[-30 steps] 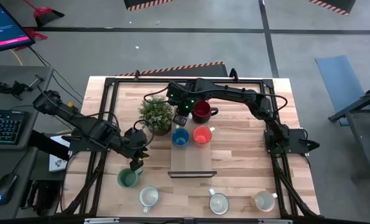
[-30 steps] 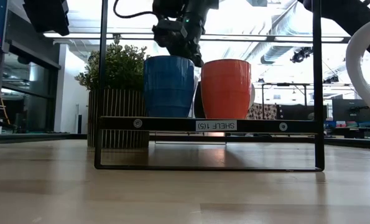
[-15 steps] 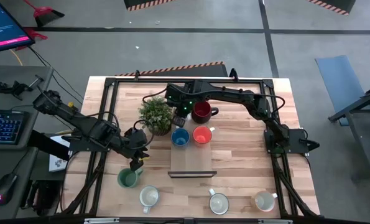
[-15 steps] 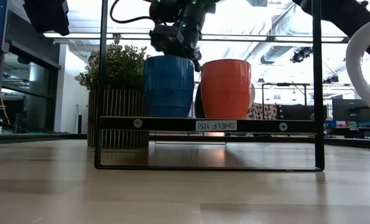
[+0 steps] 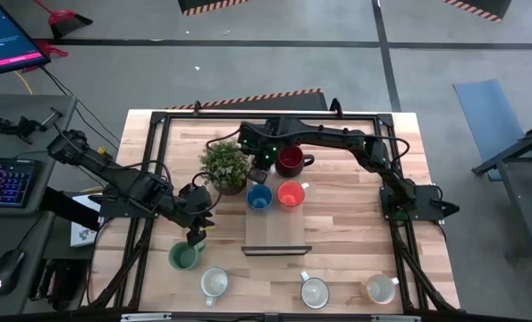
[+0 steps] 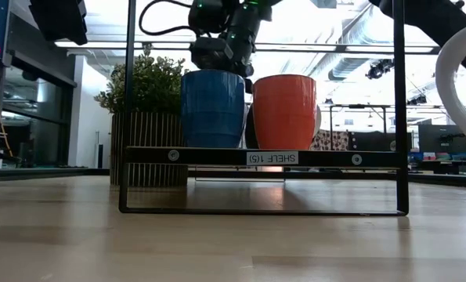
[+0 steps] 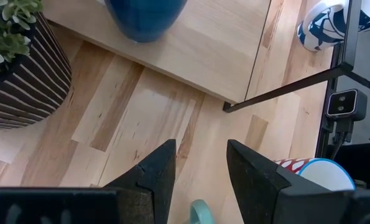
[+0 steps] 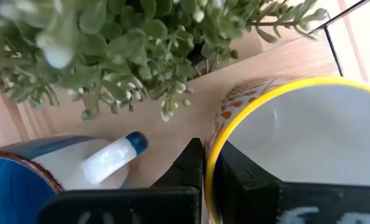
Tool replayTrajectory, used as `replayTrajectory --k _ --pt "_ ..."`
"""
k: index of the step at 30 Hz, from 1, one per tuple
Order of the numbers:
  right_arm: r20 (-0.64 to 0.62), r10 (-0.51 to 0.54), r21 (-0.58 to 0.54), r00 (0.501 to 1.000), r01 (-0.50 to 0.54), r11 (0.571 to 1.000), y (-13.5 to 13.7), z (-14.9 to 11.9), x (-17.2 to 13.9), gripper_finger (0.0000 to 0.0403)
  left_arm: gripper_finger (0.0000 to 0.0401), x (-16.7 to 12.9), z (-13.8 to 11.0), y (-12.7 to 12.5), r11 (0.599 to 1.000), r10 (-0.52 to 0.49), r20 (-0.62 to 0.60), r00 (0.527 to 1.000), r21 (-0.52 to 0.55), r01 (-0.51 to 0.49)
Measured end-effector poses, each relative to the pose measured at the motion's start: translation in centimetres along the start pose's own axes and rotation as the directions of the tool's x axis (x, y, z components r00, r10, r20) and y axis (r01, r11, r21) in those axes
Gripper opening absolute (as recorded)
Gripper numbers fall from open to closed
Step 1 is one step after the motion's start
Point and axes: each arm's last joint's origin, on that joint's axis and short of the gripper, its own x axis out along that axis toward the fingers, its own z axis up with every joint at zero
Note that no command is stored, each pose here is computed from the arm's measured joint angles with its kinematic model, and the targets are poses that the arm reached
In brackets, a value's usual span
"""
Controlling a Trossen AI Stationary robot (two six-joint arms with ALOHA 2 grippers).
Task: Place coffee mugs
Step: Put the patterned orange mug on the shelf
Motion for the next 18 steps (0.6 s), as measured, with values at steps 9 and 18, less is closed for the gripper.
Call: replayTrajectory --k 9,18 --pt "0.030 0.011 0.008 1.000 -0.011 1.000 0.06 0.26 0.20 0.0011 0.0133 0.00 0.01 0.00 1.000 0.000 0.000 1.000 -0.001 0.000" --pt "0.030 0.014 -0.001 0.999 -0.014 1.000 0.05 0.28 0.24 0.0082 0.0133 0.00 0.00 0.00 1.000 0.000 0.000 1.000 0.000 0.000"
